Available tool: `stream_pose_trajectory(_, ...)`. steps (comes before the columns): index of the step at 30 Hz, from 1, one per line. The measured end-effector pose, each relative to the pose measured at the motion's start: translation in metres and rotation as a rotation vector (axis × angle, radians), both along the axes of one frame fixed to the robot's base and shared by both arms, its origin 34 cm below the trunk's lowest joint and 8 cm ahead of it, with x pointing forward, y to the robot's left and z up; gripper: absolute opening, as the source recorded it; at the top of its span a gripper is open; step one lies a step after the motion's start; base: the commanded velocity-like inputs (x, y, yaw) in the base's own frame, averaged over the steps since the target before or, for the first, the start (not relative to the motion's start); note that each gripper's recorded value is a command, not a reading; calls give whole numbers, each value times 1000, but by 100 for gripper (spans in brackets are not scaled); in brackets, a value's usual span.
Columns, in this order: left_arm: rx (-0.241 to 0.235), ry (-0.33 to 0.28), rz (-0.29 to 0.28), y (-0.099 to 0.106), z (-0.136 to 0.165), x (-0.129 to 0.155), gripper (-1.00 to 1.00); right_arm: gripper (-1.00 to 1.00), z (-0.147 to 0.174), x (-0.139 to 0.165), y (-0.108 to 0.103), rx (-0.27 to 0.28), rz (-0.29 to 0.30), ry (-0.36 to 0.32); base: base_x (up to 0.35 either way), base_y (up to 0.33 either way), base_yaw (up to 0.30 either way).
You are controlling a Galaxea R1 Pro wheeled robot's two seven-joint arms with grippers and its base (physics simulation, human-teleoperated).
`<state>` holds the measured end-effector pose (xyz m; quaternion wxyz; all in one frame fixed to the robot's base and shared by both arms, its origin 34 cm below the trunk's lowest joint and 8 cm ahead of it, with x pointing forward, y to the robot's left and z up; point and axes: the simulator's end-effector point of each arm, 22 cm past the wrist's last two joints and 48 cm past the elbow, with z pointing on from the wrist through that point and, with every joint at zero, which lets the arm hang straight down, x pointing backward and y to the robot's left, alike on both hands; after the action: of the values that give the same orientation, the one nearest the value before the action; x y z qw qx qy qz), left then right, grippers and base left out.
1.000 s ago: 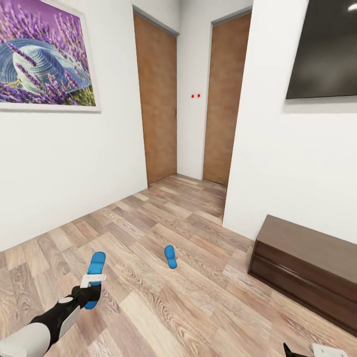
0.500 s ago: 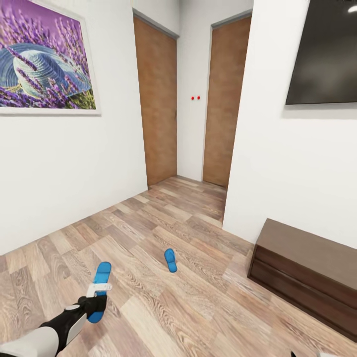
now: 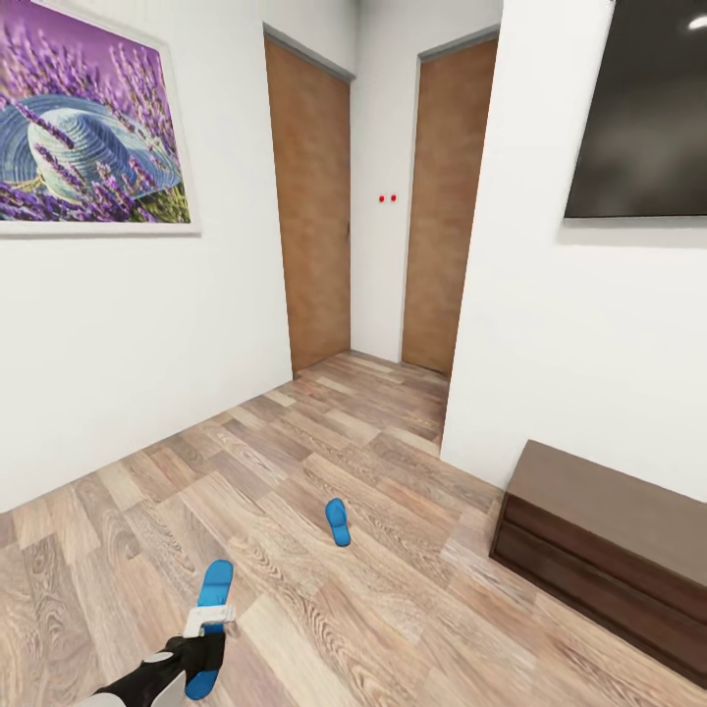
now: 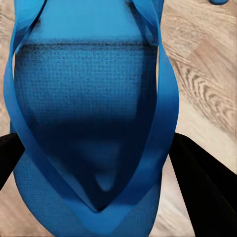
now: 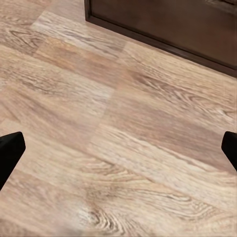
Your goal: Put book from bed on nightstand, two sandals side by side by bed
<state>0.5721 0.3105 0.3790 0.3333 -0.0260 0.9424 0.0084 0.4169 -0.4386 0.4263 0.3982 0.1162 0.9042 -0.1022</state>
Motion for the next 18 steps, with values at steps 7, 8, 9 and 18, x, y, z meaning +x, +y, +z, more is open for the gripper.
stream_pose_trajectory(7,38,-6,37,7,10,-5,-100,100,14,2,-2,-3,1,3,0,0,0)
stream_pose_trajectory(8,41,-13,41,8,13,-5,-100,100,16,2,-2,-3,1,4,0,0,0)
stream_pose_trajectory(9,43,-19,45,10,16,-4,-100,100,18,2,-2,-3,1,4,0,0,0)
stream_pose_trajectory(18,22,-43,112,16,37,1,-100,100,29,1,3,6,5,22,0,0,0)
